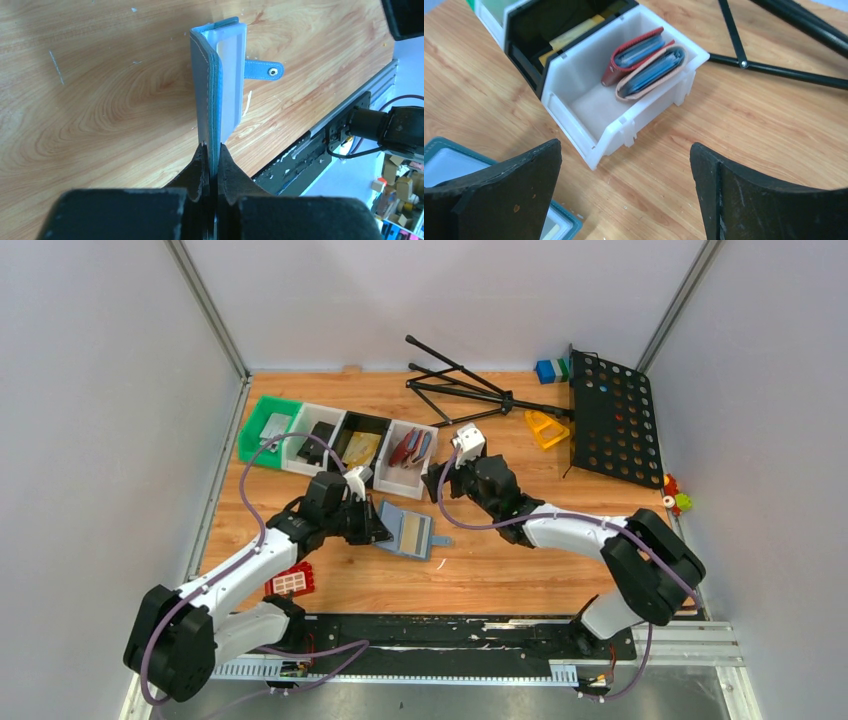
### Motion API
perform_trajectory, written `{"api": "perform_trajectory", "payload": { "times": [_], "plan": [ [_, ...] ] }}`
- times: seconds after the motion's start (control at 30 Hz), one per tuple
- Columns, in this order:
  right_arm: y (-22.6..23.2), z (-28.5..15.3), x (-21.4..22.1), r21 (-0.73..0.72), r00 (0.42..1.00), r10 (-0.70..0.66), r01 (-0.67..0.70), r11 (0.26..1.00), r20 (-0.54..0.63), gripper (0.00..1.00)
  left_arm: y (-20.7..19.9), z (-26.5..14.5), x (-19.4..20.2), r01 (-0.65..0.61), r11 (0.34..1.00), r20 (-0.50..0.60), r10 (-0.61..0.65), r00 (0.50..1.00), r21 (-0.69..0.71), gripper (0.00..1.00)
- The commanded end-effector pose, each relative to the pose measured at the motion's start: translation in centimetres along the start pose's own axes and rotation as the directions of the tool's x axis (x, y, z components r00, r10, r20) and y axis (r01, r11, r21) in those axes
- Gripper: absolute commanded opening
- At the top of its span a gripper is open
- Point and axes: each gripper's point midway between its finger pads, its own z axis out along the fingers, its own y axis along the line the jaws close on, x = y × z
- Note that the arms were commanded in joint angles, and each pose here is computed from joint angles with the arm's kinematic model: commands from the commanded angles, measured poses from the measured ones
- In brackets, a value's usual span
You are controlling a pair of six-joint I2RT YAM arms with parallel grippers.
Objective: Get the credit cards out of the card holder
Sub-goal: Move the storage box to the center of the board.
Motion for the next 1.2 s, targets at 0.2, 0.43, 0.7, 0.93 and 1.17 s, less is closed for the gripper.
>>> {"api": "perform_trajectory", "payload": {
  "times": [0.2, 0.43, 0.7, 0.93, 1.17],
  "plan": [
    [-0.1, 3.4, 1.8, 0.016, 0.996, -0.01, 0.012, 1.0, -0.094, 1.0, -1.1, -0.6, -0.7, -0.027, 0.998, 0.041, 0.024, 0.999, 0.055, 0.0],
    [-0.7, 6.8, 3.0, 0.049, 0.996, -0.034, 0.038, 0.998, -0.083, 1.0, -1.0, -1.1, -1.1, -0.042, 0.999, 0.059, 0.041, 0.997, 0.025, 0.0],
    [-1.7, 8.8, 4.4, 0.046, 0.992, 0.014, -0.009, 0.999, -0.125, 1.0, -0.6, -1.0, -1.2, -0.058, 0.998, 0.041, 0.057, 0.998, 0.005, 0.0],
    [-3.3, 9.6, 5.2, 0.01, 0.979, 0.122, -0.122, 0.992, -0.163, 1.0, -0.4, -0.9, -1.1, -0.061, 0.998, 0.043, 0.06, 0.997, 0.0, 0.0],
    [-3.4, 9.8, 5.4, -0.02, 0.975, 0.151, -0.156, 0.988, -0.164, 1.0, -0.5, -0.9, -1.3, -0.066, 0.998, 0.049, 0.066, 0.997, 0.003, 0.0]
  ]
}}
